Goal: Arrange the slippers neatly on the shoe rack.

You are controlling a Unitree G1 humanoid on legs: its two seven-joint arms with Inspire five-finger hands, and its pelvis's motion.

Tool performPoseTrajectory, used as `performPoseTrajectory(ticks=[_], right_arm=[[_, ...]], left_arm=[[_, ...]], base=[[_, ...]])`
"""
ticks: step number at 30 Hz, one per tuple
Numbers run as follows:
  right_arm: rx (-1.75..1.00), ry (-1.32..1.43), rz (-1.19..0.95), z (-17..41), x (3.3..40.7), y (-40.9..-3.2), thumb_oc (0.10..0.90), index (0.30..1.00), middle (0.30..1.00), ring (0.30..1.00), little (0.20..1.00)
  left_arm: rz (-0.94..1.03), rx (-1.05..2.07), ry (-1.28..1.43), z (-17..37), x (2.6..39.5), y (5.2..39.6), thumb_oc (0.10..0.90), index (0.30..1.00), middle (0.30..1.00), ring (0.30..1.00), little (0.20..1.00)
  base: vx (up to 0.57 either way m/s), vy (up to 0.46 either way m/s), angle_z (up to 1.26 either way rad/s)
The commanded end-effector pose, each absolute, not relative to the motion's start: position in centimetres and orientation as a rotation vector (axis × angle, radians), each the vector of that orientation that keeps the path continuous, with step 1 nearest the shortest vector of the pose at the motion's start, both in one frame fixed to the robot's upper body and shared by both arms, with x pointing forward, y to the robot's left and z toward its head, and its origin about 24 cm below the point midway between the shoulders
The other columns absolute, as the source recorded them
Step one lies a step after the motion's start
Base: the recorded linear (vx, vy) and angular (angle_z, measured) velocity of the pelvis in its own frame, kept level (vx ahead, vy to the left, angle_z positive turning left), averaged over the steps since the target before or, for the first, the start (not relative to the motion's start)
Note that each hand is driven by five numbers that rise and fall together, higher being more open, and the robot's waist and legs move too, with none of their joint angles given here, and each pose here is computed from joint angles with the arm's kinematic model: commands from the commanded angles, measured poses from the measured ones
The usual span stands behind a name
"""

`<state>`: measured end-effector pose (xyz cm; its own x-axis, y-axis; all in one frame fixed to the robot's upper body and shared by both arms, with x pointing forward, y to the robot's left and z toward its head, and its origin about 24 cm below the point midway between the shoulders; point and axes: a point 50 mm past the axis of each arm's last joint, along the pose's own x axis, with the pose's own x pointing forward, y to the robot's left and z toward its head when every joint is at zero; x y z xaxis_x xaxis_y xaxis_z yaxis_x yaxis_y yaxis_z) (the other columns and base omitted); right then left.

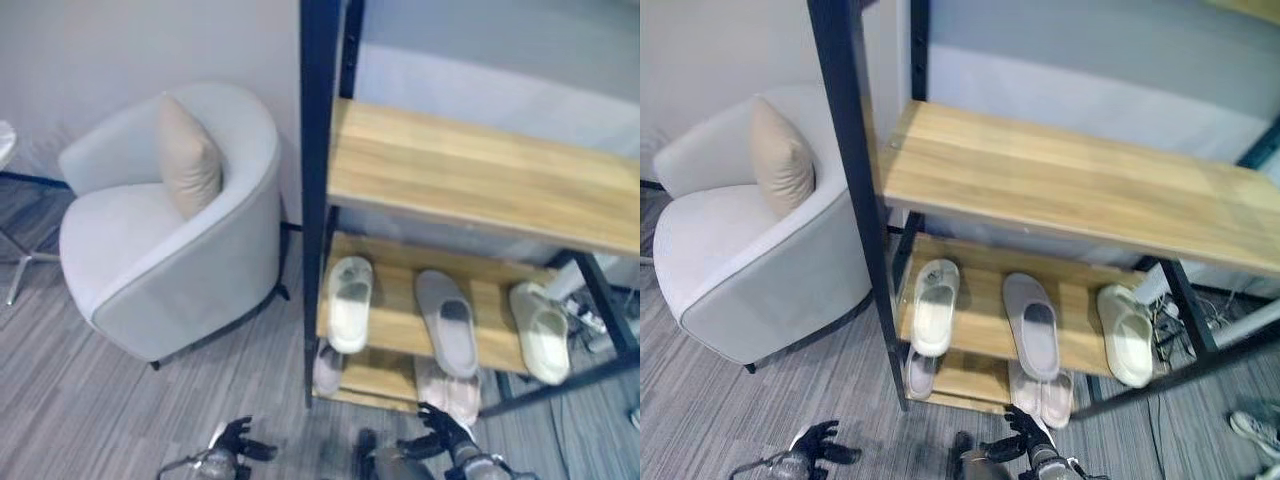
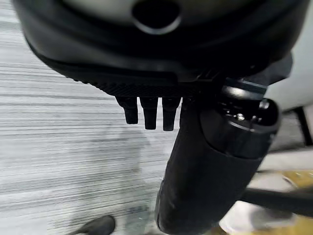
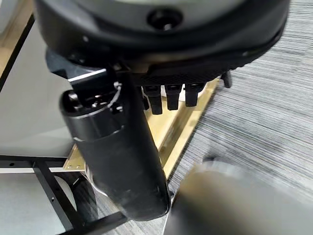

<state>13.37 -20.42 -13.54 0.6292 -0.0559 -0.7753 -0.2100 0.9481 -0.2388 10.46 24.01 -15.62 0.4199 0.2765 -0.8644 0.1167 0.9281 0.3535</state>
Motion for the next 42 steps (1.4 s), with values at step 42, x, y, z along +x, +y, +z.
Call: performPoseTrajectory(ticks=[42], right_arm=[[-0.368,0.431,0.373,-6.4,19.6,-17.7,0.800,0.900,0.900,0.900,0.900]], left_arm=[[-0.003,0.503,1.199,-16.1,9.1,23.7,0.800,0.900,0.900,0.900,0.900]], base=[[-0.05,-0.002,-0.25]])
